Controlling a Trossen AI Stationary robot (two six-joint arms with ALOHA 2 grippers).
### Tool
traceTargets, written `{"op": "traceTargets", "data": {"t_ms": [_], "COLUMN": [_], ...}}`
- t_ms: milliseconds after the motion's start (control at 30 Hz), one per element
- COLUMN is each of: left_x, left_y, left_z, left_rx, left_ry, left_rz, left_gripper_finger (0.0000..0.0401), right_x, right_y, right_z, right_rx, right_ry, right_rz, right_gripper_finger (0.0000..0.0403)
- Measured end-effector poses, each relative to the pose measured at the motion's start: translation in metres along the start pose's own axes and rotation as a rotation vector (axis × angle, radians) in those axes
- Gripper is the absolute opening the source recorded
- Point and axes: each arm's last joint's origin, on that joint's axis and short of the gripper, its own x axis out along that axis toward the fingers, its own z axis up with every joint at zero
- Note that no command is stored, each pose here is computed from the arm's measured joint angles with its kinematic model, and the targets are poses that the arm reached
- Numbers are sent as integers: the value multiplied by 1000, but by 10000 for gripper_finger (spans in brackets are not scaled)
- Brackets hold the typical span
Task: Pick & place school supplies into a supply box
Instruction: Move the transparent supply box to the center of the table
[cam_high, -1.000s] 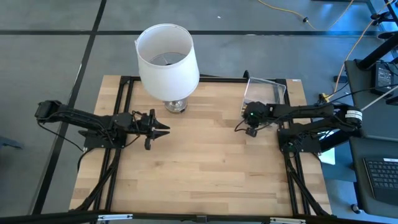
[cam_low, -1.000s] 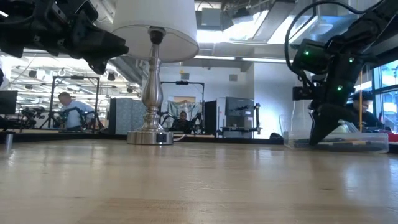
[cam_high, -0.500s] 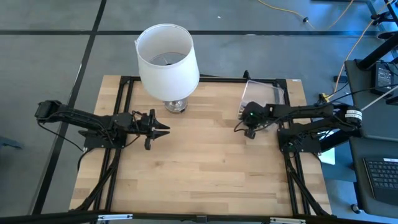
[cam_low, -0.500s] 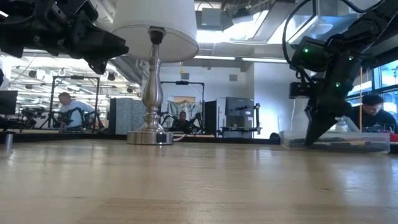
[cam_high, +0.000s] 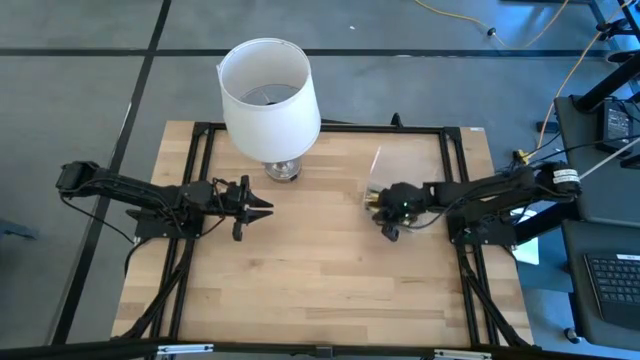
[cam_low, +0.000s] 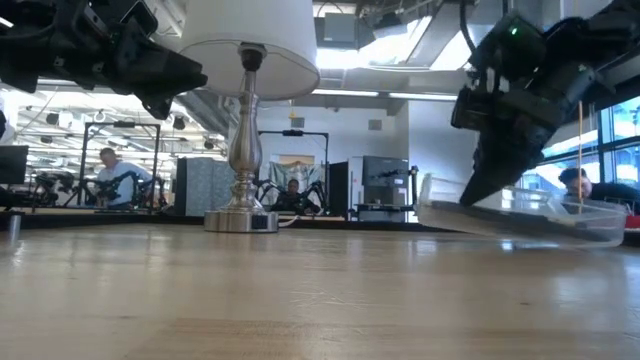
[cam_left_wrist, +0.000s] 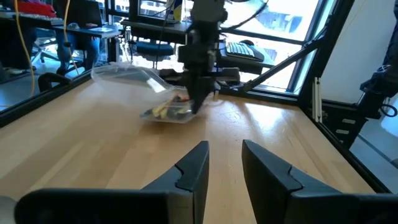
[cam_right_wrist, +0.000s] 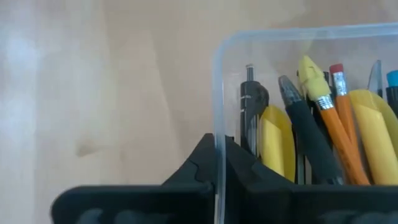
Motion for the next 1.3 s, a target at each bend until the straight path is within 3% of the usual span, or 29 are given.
{"op": "traceTargets", "data": {"t_ms": [200,500,933,1300], "left_x": [0,0,0,0], "left_y": [0,0,0,0], "left_z": [0,0,0,0], "left_rx": [-1,-36,-36,-36], "left_ry": [0,0,-1,1], "left_rz": [0,0,1,-8], "left_gripper_finger": [89,88,89,88], "right_x": [18,76,150,163], "right_y": [38,90,143,168], "right_z": [14,51,90,94], "right_rx": [-69,-218,-196,-267], "right_ry": [27,86,109,124], "right_rz": [15,39,52,82], "right_gripper_finger": [6,6,8,15]}}
